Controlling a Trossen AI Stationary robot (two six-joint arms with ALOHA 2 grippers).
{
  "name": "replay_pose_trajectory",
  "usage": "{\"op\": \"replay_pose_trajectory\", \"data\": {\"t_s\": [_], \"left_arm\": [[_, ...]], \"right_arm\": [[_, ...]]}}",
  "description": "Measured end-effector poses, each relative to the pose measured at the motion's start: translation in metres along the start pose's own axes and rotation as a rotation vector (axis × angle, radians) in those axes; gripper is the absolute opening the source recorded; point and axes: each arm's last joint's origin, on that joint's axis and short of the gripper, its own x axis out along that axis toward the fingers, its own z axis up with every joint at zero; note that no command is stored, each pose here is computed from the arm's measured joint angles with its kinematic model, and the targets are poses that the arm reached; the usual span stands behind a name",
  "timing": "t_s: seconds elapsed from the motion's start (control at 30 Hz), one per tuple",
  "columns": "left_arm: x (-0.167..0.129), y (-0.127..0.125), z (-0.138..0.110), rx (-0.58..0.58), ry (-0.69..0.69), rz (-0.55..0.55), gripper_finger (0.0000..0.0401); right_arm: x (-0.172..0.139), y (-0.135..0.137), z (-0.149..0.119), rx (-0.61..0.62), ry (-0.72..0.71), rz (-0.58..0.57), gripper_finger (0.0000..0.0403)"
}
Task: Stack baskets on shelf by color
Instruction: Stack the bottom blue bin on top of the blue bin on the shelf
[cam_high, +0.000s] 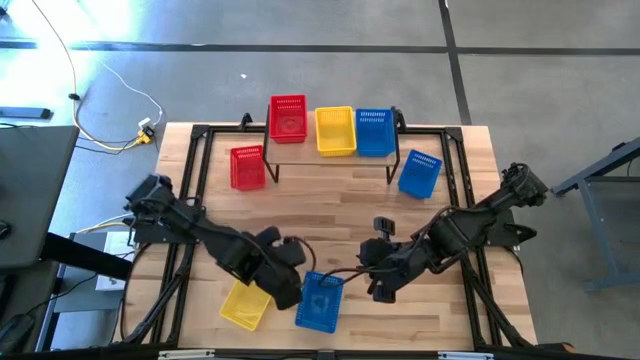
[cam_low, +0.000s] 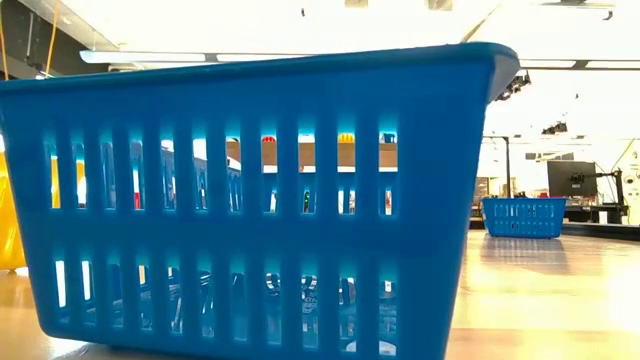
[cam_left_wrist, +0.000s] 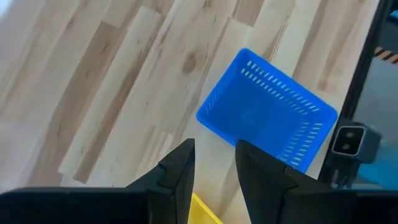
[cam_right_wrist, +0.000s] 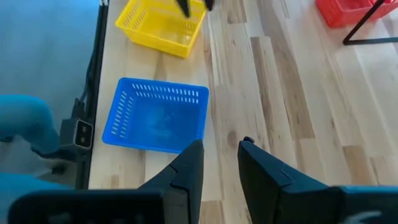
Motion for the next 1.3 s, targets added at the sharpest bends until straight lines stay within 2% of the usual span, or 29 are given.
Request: {"op": "replay_pose_trajectory", "data": {"t_s": [0.23, 0.5, 0.63, 0.77, 0.87, 1.0, 1.13, 1.3], "left_arm": [[0.029, -0.015, -0.009, 0.035, 0.034, 0.067, 0.0106], [0.053, -0.014, -0.005, 0.03, 0.066, 0.119, 0.0106], [0.061, -0.012, -0.002, -0.068, 0.134, 0.089, 0.0106], [0.063, -0.012, -0.001, -0.218, 0.207, 0.047, 0.0106], [0.063, -0.014, 0.0, -0.326, 0.204, 0.029, 0.0106], [0.063, -0.019, 0.002, -0.441, 0.197, -0.019, 0.0106], [0.067, -0.024, 0.004, -0.489, 0.166, -0.043, 0.0106], [0.091, -0.027, 0.0, -0.515, 0.174, 0.023, 0.0106]], "right_arm": [[0.006, -0.002, -0.007, -0.054, 0.075, -0.043, 0.0087], [0.016, -0.003, -0.017, -0.171, 0.196, -0.093, 0.0087], [0.016, -0.003, -0.019, -0.106, 0.228, -0.086, 0.0087], [0.016, -0.002, -0.02, -0.057, 0.251, -0.05, 0.0087], [0.016, -0.002, -0.02, -0.054, 0.26, -0.037, 0.0087], [0.018, -0.006, -0.018, -0.036, 0.237, -0.083, 0.0087], [0.02, -0.012, -0.015, 0.016, 0.23, -0.105, 0.0087], [0.02, -0.012, -0.014, 0.021, 0.223, -0.103, 0.0087]]}}
